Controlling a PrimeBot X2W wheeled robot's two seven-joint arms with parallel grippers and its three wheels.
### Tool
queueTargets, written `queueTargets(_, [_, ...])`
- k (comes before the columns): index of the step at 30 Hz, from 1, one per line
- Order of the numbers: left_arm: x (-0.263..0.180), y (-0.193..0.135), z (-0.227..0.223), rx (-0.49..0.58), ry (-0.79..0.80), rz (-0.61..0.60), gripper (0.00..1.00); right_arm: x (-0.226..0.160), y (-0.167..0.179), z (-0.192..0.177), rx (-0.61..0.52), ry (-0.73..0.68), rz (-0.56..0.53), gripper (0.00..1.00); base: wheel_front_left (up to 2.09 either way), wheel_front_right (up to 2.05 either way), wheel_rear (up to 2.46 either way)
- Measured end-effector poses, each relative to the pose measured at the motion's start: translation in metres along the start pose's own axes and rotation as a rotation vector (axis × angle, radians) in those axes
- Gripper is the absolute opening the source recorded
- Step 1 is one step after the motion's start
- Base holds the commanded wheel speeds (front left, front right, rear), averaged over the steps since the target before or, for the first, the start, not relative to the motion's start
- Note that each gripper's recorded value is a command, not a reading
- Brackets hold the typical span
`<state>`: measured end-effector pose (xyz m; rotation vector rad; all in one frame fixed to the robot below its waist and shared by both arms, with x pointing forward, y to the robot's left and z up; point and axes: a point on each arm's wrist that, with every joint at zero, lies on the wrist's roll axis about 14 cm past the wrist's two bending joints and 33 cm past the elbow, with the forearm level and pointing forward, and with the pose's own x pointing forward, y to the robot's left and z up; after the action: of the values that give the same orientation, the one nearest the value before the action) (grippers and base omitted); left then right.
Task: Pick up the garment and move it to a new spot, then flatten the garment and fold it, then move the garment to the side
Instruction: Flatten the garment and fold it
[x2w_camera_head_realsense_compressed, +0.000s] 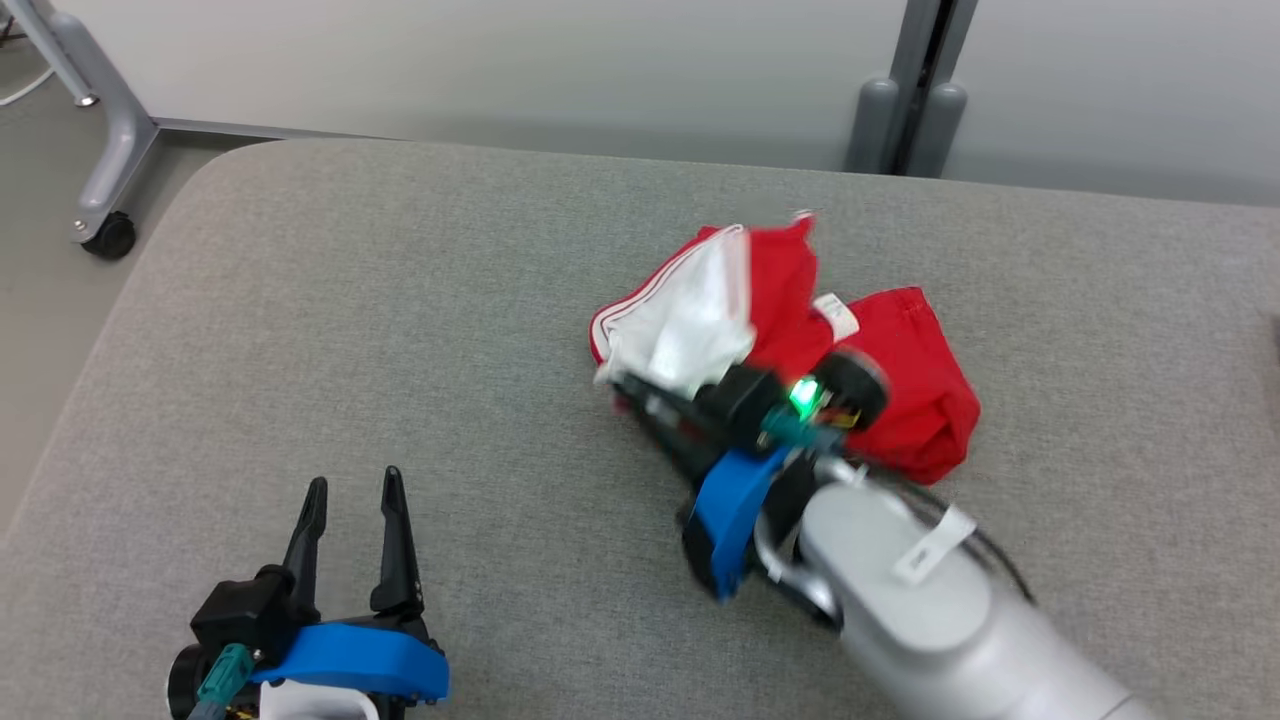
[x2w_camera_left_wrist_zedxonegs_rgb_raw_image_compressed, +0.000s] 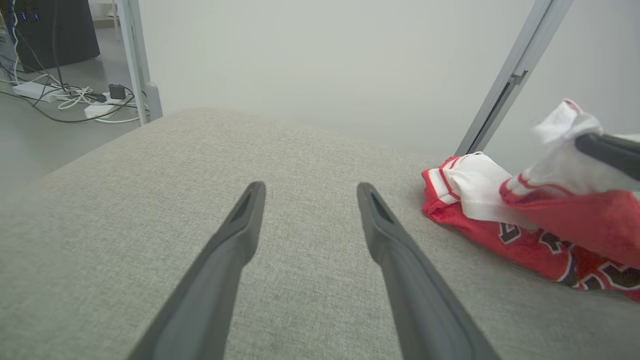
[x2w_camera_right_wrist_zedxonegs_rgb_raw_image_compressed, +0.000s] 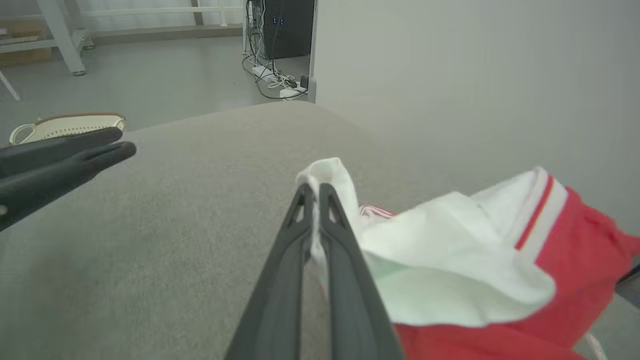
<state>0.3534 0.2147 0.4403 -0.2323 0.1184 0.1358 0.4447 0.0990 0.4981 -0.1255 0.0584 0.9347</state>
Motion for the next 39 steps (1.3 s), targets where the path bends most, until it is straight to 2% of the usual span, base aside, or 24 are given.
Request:
queueTargets(2, [-0.004,0.005,0.0,0.0,0.001,0.017,1.0,-0.003,0.028,-0.016,0.021,0.046,0.07,0.0,0.0,0.0,0.0])
queueTargets(7, [-0.006,0.008,0.001,-0.001,-0.005,0.026,1.0,-0.013,0.068,-0.043,-0.004,0.12,0.183,0.0,0.0,0.0,0.0])
queueTargets(8, [-0.006,0.008,0.001,-0.001,-0.004,0.026,1.0,-0.016,0.075,-0.047,-0.011,0.13,0.204,0.05,0.0,0.0,0.0])
queueTargets(10, [-0.005,0.006,0.0,-0.001,-0.001,0.021,1.0,-0.02,0.088,-0.053,0.001,0.145,0.239,0.51,0.0,0.0,0.0])
queueTargets(11, [-0.004,0.005,-0.001,-0.001,0.0,0.018,1.0,-0.023,0.092,-0.055,0.014,0.15,0.247,1.0,0.0,0.0,0.0])
queueTargets(16, [0.0,-0.003,-0.003,-0.005,0.008,-0.008,1.0,-0.022,0.076,-0.045,0.046,0.098,0.195,1.0,0.0,0.0,0.0])
queueTargets(19, [0.002,-0.009,-0.004,-0.011,0.008,-0.022,1.0,-0.018,0.043,-0.028,0.069,0.038,0.096,1.0,0.0,0.0,0.0])
queueTargets(23, [0.005,-0.015,-0.004,-0.013,0.008,-0.04,1.0,-0.02,-0.019,-0.019,0.056,0.019,-0.072,1.0,0.0,0.0,0.0])
queueTargets(27, [0.006,-0.019,-0.006,-0.013,0.015,-0.051,1.0,-0.04,-0.087,-0.039,0.014,0.118,-0.237,1.0,0.0,0.0,0.0])
queueTargets(29, [0.006,-0.02,-0.007,-0.019,0.018,-0.053,1.0,-0.05,-0.109,-0.054,0.015,0.2,-0.292,1.0,0.0,0.0,0.0])
queueTargets(33, [0.005,-0.018,-0.009,-0.025,0.026,-0.044,1.0,-0.055,-0.126,-0.075,0.016,0.328,-0.325,1.0,0.0,0.0,0.0])
queueTargets(39, [0.004,-0.011,-0.01,-0.027,0.031,-0.017,1.0,-0.054,-0.127,-0.102,0.068,0.468,-0.325,1.0,0.0,0.0,0.0])
